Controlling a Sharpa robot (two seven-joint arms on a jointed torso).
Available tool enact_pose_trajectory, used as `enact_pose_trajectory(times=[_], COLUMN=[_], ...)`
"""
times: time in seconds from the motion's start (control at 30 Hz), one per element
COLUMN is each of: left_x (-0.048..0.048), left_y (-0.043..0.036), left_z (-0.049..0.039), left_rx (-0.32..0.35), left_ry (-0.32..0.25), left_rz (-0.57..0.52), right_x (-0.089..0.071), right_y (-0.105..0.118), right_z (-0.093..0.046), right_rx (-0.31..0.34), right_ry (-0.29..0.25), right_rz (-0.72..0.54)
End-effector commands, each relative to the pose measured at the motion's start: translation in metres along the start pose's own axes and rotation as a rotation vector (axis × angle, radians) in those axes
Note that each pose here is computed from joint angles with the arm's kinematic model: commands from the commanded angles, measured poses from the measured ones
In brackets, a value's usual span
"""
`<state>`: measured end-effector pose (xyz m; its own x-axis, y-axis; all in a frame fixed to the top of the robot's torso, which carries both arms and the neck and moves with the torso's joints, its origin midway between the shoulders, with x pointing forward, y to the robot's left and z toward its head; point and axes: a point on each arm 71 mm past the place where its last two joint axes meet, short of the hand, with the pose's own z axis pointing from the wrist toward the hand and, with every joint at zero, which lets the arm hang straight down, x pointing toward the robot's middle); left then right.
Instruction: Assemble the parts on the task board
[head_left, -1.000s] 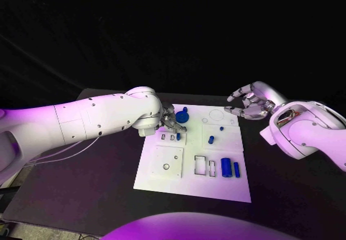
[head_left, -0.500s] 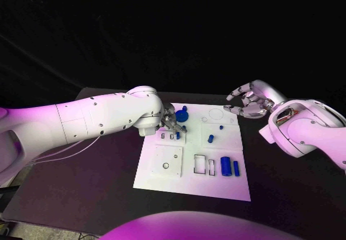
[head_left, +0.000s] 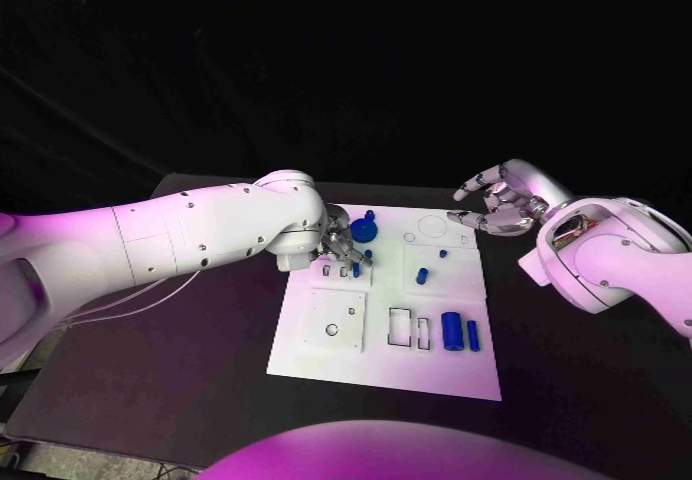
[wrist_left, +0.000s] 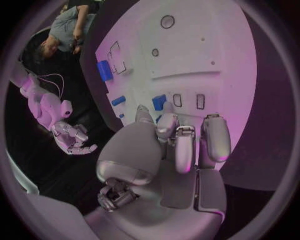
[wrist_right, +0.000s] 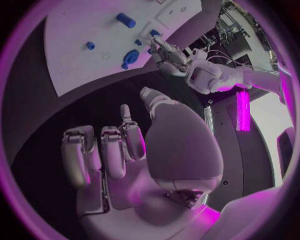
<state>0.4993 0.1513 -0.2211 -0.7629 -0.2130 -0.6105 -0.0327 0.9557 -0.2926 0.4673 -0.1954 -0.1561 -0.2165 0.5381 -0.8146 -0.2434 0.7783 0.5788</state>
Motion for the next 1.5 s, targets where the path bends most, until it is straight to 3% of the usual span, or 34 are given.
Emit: enact_pose_trajectory(times=[0.03,1.5], left_x=[0.0022,0.002], left_y=[-0.0018,-0.0001], left_z=[0.0002,0.002], left_rx=[0.0,0.009], left_ry=[0.036,0.06], left_rz=[0.015,-0.058], right_x=[0.0017,0.0036], right_y=[0.0,-0.0013], right_z=[0.0002,0.0013], right_rx=[0.003,0.012], right_ry=[0.016,0.021], right_rz=[-0.007,-0.008])
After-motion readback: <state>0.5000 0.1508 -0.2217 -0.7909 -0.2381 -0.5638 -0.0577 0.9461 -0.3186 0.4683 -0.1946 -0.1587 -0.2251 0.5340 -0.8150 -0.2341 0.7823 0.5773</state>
